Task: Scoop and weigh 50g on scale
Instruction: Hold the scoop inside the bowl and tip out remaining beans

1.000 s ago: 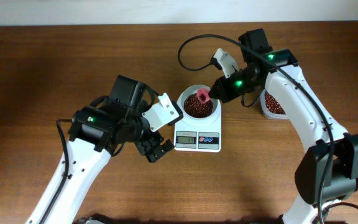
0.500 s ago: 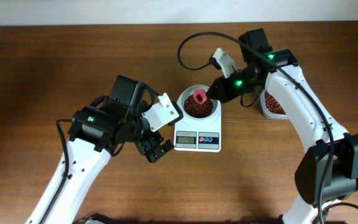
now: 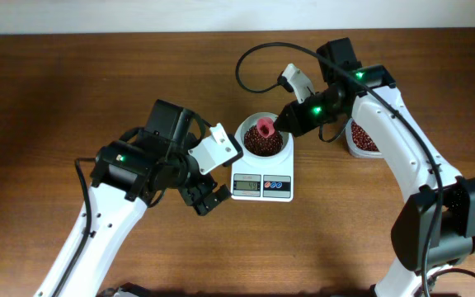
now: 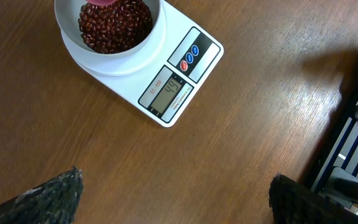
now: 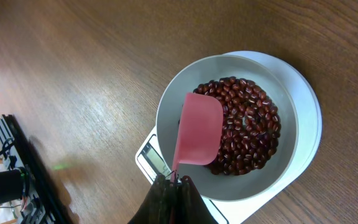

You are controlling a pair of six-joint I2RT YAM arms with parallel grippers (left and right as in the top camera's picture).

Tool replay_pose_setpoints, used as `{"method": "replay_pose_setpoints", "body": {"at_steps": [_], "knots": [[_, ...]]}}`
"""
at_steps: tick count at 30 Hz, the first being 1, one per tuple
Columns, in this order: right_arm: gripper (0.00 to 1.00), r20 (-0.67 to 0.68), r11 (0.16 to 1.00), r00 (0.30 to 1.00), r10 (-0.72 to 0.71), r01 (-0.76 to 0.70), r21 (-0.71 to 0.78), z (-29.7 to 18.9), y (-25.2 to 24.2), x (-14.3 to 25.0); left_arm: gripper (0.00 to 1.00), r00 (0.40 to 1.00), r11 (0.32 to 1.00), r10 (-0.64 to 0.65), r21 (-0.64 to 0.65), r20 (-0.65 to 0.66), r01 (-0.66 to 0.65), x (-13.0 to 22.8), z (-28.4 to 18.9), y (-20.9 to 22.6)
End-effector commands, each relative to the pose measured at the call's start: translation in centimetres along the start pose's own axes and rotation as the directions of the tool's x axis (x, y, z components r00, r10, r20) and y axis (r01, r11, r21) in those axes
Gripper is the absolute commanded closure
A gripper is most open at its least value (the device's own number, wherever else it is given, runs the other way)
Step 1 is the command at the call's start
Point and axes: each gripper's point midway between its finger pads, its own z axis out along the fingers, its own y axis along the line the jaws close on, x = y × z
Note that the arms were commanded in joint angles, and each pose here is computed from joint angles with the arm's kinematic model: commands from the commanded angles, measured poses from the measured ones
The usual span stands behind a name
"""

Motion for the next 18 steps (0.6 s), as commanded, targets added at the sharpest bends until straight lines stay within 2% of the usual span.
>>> {"method": "replay_pose_setpoints", "body": {"at_steps": [1, 3, 6, 7, 9, 12, 13, 14, 15, 17, 18], "knots": [[0.96, 0.036, 1.0, 0.999, -0.02, 0.02, -0.014, -1.1, 1.0, -0.8, 0.01, 1.0, 1.0, 0.007, 0.013, 0.003, -0.007, 0.0, 0.2, -0.1], [0.96, 0.038, 1.0, 0.999, -0.02, 0.021, -0.016, -1.1, 1.0, -0.9, 0.01, 1.0, 1.0, 0.007, 0.014, 0.003, -0.007, 0.0, 0.2, -0.1], [0.96, 0.09, 0.992, 0.994, -0.056, 0.065, -0.106, -1.6, 2.4, -1.9, 0.01, 1.0, 1.0, 0.007, 0.014, 0.003, -0.007, 0.0, 0.2, -0.1], [0.96, 0.091, 0.995, 0.994, -0.052, 0.06, -0.085, -1.7, 1.9, -1.9, 0.01, 1.0, 1.0, 0.007, 0.013, 0.003, -0.007, 0.0, 0.2, -0.1], [0.96, 0.043, 0.996, 0.999, 0.033, -0.036, 0.082, -1.7, -1.2, -1.0, 0.01, 1.0, 1.0, 0.007, 0.014, 0.003, -0.007, 0.0, 0.2, -0.1], [0.96, 0.054, 1.0, 0.998, 0.019, -0.02, 0.019, -1.6, -0.1, -1.2, 0.01, 1.0, 1.0, 0.007, 0.014, 0.003, -0.007, 0.0, 0.2, -0.1], [0.96, 0.06, 0.999, 0.998, -0.033, 0.034, -0.01, -1.6, 0.4, -1.3, 0.01, 1.0, 1.0, 0.007, 0.013, 0.003, -0.007, 0.0, 0.2, -0.1], [0.96, 0.052, 0.998, 0.998, -0.032, 0.029, 0.05, -1.6, -0.6, -1.2, 0.01, 1.0, 1.0, 0.007, 0.013, 0.003, -0.007, 0.0, 0.2, -0.1], [0.96, 0.036, 0.986, 0.998, 0.053, -0.058, 0.156, -1.8, -2.5, -0.8, 0.01, 1.0, 1.0, 0.007, 0.013, 0.003, -0.007, 0.0, 0.2, -0.1], [0.96, 0.067, 0.999, 0.997, -0.043, 0.043, 0.003, -2.0, 0.3, -1.4, 0.01, 1.0, 1.0, 0.007, 0.014, 0.003, -0.007, 0.0, 0.2, -0.1], [0.96, 0.047, 0.991, 0.998, 0.042, -0.048, 0.126, -2.1, -2.0, -0.9, 0.01, 1.0, 1.0, 0.007, 0.013, 0.003, -0.007, 0.0, 0.2, -0.1]]}}
